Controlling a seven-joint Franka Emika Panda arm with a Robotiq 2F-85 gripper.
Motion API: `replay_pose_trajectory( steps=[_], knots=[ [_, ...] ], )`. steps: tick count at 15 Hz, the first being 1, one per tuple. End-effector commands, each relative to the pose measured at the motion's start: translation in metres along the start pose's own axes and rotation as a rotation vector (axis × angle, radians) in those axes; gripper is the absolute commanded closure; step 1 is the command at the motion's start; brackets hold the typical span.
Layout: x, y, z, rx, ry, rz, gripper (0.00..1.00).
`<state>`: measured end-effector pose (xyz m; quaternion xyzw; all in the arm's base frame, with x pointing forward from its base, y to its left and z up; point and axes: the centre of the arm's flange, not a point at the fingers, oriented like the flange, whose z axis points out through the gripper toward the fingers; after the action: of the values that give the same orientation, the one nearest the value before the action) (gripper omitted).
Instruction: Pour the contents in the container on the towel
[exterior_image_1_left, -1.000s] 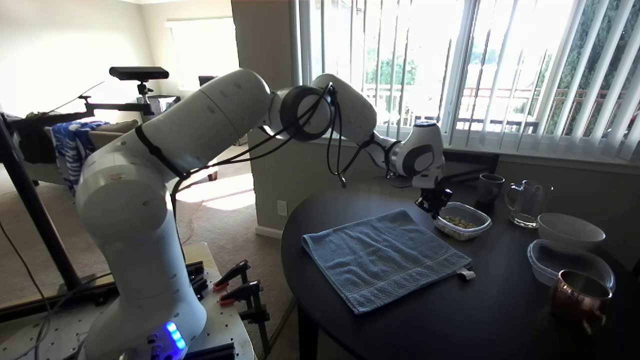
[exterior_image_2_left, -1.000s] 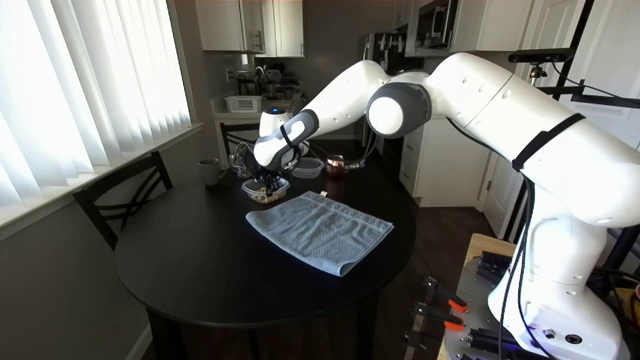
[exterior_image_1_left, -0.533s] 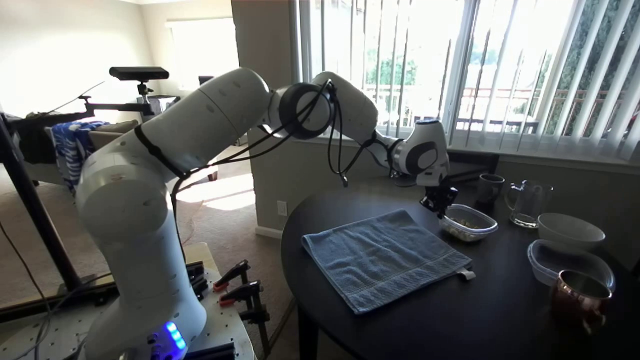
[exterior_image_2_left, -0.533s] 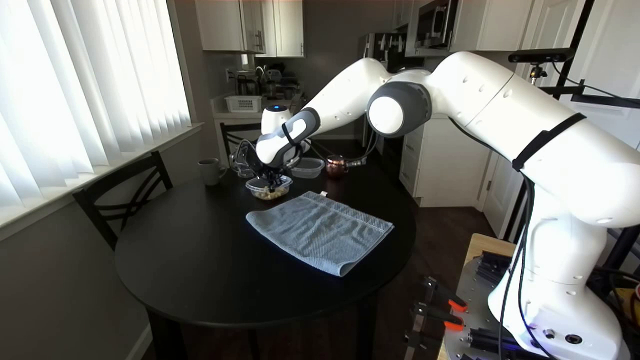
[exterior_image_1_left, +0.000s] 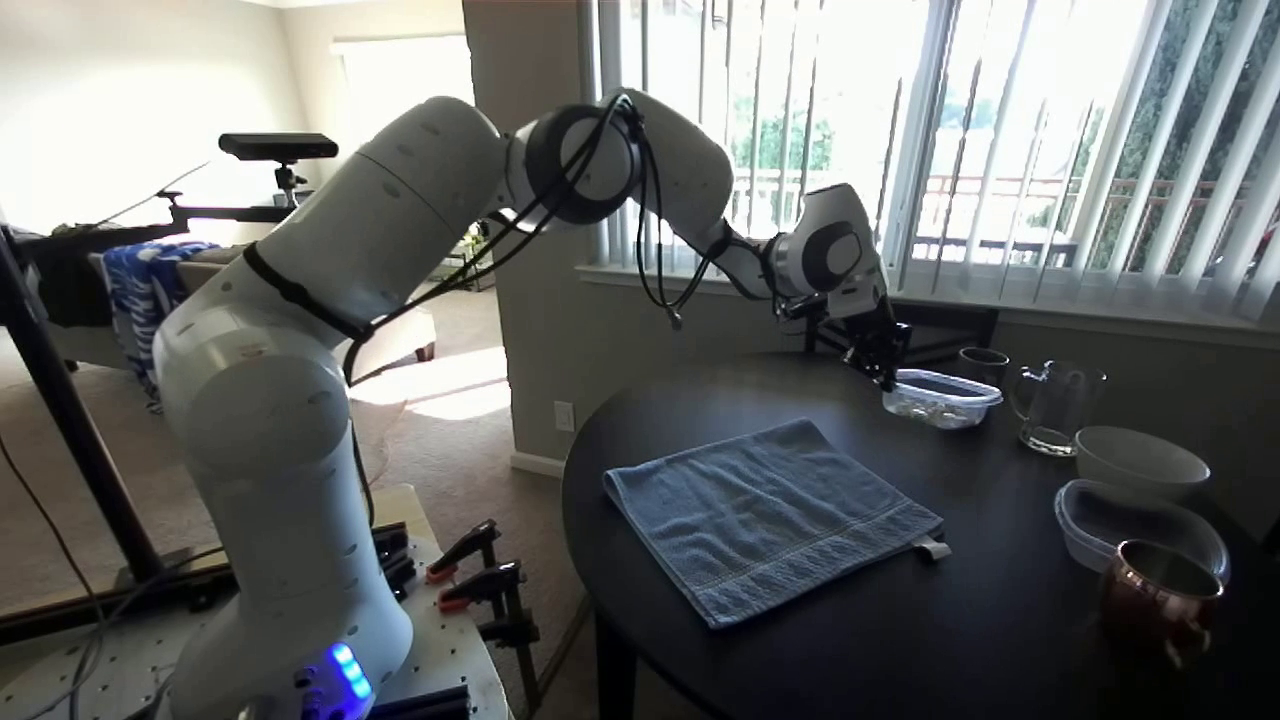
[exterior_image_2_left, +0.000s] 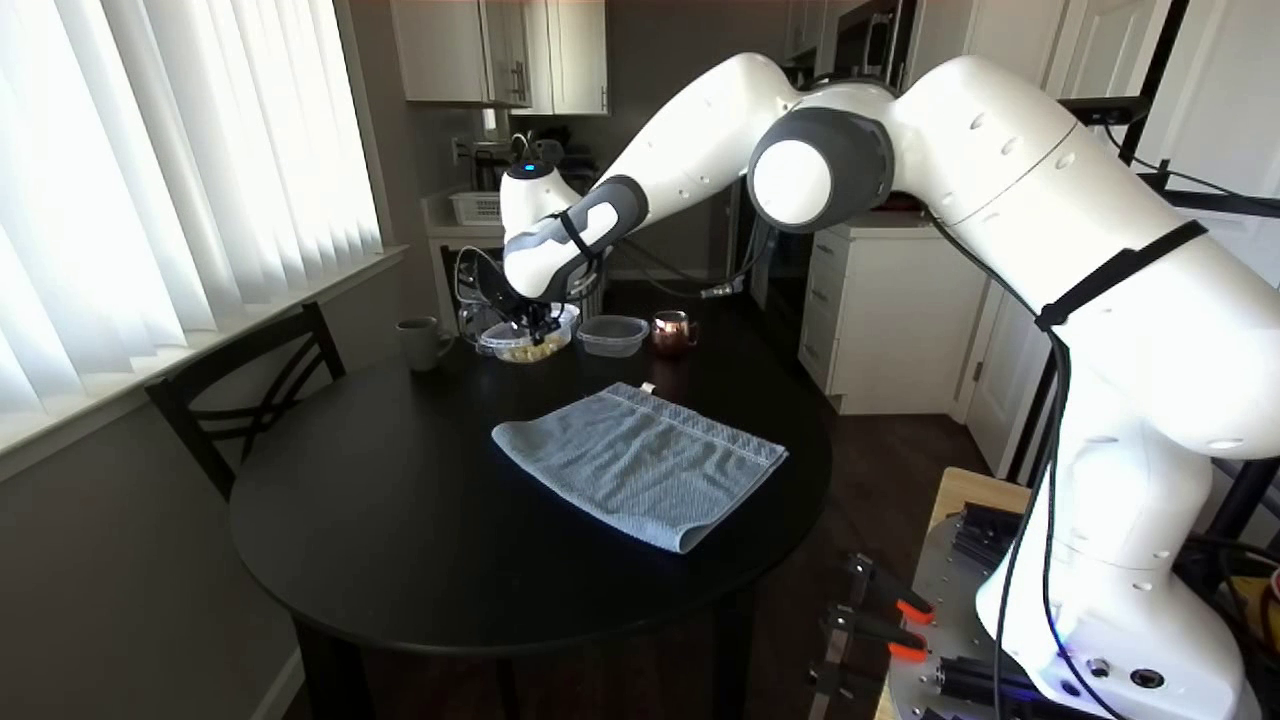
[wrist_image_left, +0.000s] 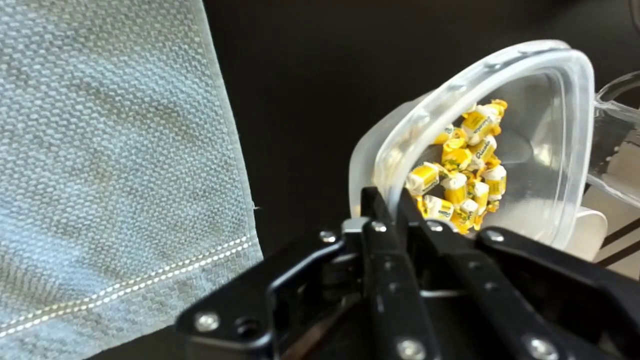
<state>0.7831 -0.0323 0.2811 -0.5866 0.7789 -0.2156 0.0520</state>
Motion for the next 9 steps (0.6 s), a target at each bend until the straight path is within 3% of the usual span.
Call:
replay_pose_trajectory(
  steps=[1, 5, 9],
  knots=[
    [-0.007, 0.021, -0.044, -0.065, 0.106, -0.124, 0.95],
    [-0.015, 0.032, -0.055, -0.192, 0.262, -0.245, 0.95],
    [-0.021, 0.046, -0.053, -0.347, 0.365, -0.376, 0.95]
  ],
)
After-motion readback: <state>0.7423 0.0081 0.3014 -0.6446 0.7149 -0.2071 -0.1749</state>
